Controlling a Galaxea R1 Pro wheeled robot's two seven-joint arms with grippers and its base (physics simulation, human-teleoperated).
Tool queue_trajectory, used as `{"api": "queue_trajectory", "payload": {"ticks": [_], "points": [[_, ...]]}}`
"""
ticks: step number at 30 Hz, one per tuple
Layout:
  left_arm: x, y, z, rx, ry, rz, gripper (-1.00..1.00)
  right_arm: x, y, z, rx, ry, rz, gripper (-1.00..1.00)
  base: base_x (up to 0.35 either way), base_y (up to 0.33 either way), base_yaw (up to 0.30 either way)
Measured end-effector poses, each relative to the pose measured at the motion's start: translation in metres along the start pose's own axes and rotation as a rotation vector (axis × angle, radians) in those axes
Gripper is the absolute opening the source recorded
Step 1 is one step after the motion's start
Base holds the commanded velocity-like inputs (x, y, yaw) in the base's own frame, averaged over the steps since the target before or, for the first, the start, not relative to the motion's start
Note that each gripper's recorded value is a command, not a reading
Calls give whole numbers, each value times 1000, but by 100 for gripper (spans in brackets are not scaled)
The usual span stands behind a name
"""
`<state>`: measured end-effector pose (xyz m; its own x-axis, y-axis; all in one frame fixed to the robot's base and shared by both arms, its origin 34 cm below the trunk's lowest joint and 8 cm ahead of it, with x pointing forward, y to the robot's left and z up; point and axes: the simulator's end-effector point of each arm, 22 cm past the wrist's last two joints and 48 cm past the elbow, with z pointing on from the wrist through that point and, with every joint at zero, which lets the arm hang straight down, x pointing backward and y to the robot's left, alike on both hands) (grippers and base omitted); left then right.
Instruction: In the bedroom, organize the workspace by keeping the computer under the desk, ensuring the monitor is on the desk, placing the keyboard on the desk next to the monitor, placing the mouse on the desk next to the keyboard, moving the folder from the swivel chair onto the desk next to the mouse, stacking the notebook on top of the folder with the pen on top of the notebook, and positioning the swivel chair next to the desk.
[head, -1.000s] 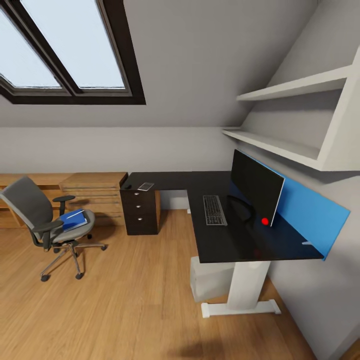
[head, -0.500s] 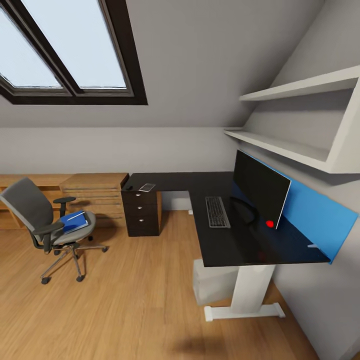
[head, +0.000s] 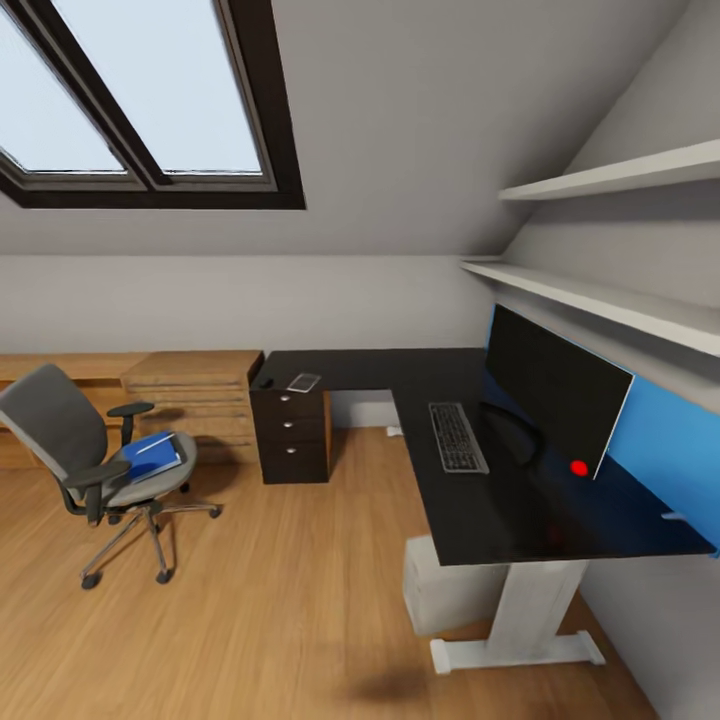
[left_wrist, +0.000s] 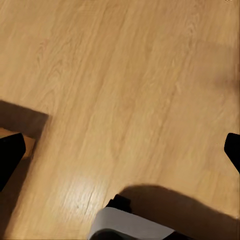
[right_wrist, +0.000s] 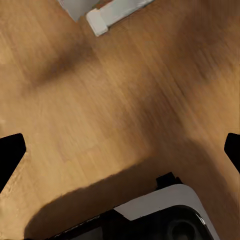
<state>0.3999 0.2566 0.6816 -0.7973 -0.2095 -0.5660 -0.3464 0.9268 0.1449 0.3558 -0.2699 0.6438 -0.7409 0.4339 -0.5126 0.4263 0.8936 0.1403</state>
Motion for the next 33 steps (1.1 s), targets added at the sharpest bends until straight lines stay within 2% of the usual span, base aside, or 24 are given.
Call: {"api": "queue_trajectory", "payload": {"ticks": [1,2,3,4,6,7,12,14,18,22,25,28,29,33], "points": [[2,-4,-1,5,4,1,100,-22,15,2,-30,-64,8,100,307,180,0],[4,-9,-3,10,8,1,100,-71,46,2,-92,-195,37,100,302,195,0],[5,-8,-3,8,10,0,100,-85,54,1,-109,-231,49,100,299,201,0],[6,-7,-3,6,12,0,100,-89,54,1,-110,-240,54,100,280,210,0],[20,13,2,-33,40,18,100,-104,41,2,-91,-270,64,100,259,210,0],[24,16,2,-38,47,23,100,-106,38,2,-88,-275,65,100,251,210,0],[30,16,2,-32,58,32,100,-103,30,2,-72,-274,65,100,247,210,0],[31,16,2,-31,60,31,100,-95,14,1,-39,-280,56,100,244,210,0],[32,16,2,-31,64,31,100,-104,6,-7,-21,-360,39,100,244,210,0],[32,15,1,-30,64,30,100,-108,11,-10,-32,-396,29,100,246,210,0],[33,15,1,-29,64,30,100,-106,26,-13,-66,-406,-8,100,281,198,0],[32,15,1,-29,63,31,100,-103,41,-14,-110,-406,-80,100,296,182,0],[32,15,1,-29,63,31,100,-100,50,-15,-138,-405,-132,100,300,176,0],[32,15,1,-29,62,32,100,-94,59,-16,-171,-396,-204,100,303,174,0]]}}
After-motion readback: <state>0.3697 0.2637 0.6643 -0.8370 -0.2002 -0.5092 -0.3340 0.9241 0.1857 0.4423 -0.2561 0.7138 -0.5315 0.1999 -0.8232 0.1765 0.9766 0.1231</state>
